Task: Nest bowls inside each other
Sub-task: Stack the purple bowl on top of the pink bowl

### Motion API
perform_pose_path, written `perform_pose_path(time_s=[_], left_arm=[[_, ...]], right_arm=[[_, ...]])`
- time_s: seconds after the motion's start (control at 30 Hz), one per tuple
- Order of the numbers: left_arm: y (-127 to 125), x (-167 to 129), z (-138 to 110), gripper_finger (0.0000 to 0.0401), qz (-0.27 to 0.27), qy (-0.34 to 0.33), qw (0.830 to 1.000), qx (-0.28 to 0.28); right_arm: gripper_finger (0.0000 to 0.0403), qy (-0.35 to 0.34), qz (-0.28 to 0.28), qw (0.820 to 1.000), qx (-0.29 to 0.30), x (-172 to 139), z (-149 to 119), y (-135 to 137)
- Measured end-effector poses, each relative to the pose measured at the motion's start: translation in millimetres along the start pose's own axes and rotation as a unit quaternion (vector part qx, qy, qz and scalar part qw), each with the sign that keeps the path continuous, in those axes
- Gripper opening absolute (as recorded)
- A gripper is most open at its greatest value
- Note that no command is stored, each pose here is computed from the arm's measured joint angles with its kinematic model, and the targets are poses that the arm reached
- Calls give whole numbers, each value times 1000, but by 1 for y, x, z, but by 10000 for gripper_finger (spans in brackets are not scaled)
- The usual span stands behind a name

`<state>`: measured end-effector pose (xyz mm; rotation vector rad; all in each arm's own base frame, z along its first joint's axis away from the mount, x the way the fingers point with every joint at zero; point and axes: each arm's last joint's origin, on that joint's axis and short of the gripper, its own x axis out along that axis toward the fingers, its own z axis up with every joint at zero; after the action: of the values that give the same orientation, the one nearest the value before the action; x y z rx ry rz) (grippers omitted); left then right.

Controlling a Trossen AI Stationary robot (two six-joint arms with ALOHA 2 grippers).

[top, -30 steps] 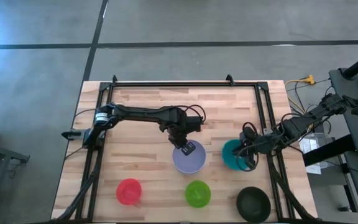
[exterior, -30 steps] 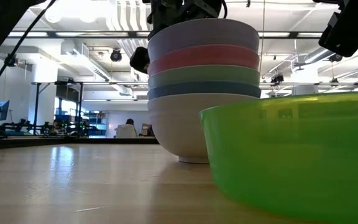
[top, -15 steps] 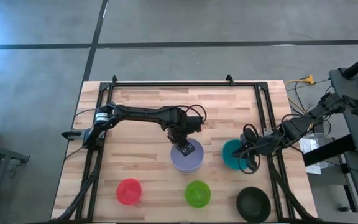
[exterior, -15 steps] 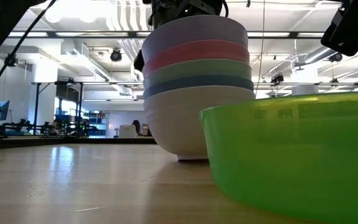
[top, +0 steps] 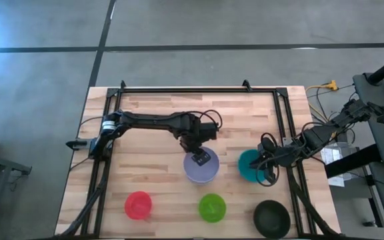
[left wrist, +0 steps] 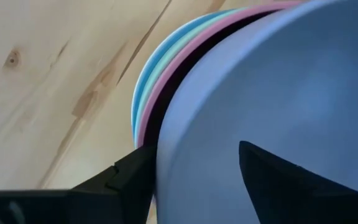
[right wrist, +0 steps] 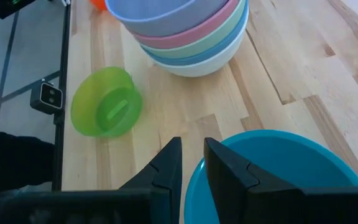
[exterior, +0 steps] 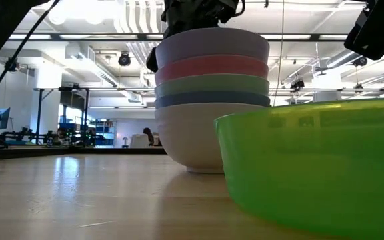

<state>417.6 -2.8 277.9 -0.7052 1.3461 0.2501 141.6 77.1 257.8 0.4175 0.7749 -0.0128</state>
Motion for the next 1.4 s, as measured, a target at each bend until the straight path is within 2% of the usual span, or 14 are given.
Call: perform_pose_path(time_s=[0.83,1.17,1.4], left_arm=[[9,-15,2,209,5,0,1000,2],[14,-43,-3,209,12,-41,999,-3],[15,-44,-2,196,19,-51,999,1]], right_arm=[[63,-1,0,1000,10,0,0,0],[63,-2,2,1000,10,0,0,0],[63,-2,2,1000,8,0,1,0]])
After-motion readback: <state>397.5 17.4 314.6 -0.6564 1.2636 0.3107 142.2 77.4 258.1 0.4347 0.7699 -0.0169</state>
